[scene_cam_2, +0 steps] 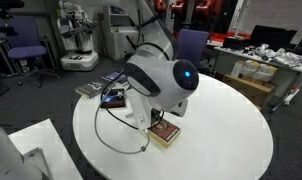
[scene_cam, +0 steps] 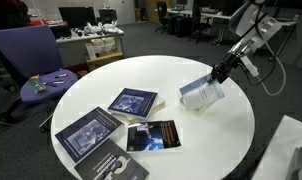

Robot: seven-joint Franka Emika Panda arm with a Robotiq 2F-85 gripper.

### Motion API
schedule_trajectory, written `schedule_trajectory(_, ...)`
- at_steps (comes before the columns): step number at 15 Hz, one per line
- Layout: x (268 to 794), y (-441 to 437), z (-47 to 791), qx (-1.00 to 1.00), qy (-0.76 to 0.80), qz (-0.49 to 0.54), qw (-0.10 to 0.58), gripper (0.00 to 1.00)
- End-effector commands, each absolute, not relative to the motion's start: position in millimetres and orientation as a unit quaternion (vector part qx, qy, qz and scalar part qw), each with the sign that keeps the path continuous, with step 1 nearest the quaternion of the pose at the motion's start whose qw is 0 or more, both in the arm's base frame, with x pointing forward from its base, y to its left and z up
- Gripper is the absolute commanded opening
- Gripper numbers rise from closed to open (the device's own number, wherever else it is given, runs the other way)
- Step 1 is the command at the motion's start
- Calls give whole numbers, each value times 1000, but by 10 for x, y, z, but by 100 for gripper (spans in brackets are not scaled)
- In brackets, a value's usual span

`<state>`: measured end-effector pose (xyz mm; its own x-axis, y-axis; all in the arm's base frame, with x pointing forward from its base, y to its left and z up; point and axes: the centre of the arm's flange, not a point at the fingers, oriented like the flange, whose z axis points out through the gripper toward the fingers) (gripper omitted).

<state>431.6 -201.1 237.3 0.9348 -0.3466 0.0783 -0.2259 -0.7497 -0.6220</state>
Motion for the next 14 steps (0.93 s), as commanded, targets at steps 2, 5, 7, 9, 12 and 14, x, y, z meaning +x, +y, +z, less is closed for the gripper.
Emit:
schedule_trajectory(2,4519,-2315,2372,-913,127,-47,385,4)
schedule_trajectory(5,4600,-2398,2272,-898,118,-15,425,4)
schedule_trajectory(7,4660,-2460,2195,-890,120,3,440,4)
schedule_trajectory(9,4715,-2531,2117,-889,129,9,440,4)
schedule_trajectory(12,4796,-2687,2010,-900,162,-2,405,4)
schedule_trajectory(14,4836,-2820,1969,-902,177,-1,394,4)
